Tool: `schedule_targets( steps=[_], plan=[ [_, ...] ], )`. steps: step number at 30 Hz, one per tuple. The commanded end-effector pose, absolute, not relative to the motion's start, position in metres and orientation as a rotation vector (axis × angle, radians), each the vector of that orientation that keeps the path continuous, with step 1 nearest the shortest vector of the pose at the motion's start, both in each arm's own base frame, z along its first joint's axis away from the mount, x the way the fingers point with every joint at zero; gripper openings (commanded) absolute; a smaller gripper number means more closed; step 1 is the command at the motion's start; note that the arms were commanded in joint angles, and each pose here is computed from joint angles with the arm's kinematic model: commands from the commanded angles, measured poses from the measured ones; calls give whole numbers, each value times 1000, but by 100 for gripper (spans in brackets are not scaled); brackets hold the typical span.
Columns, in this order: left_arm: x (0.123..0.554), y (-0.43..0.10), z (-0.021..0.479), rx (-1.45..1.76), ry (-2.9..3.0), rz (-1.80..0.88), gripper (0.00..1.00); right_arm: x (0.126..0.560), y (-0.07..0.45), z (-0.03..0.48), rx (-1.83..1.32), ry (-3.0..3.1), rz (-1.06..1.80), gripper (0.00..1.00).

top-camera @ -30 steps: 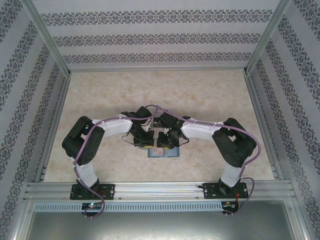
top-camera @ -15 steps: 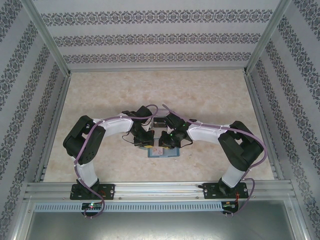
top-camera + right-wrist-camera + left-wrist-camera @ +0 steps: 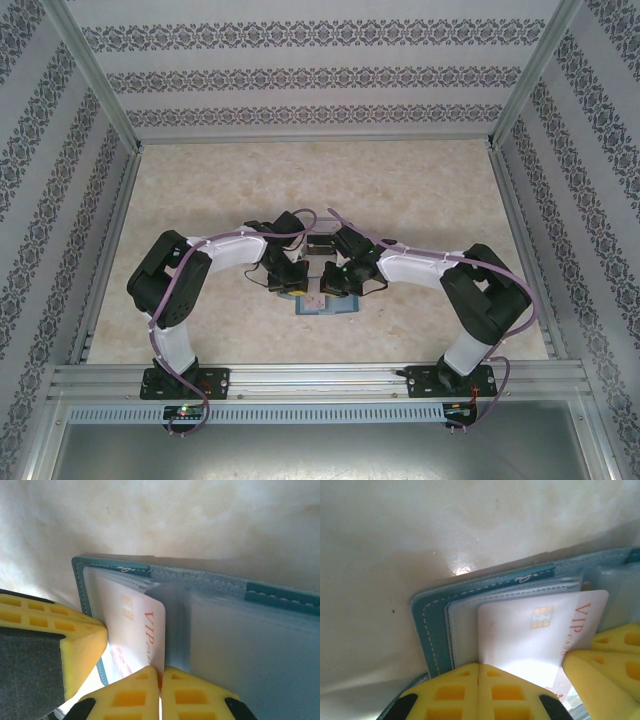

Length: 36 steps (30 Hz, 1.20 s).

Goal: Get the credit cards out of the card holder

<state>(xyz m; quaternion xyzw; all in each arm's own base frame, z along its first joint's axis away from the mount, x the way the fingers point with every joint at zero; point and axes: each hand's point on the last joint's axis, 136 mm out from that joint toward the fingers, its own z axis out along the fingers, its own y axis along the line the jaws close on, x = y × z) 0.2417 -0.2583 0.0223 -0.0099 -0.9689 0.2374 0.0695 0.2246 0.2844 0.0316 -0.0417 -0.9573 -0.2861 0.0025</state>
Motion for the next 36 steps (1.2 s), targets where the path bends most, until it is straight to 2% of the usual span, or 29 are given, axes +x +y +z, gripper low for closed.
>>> schedule_targets(
  steps=[1, 18, 36],
  plan=[
    [230, -245, 2, -45, -2910, 555, 0, 225, 271, 29, -139, -3034, -849, 8],
    [230, -245, 3, -44, -2912, 550, 0, 223, 228, 38, -62, -3151, -479, 5],
    [229, -244, 4, -44, -2919, 552, 0, 223, 232, 48, 59, -3179, -306, 4]
  ],
)
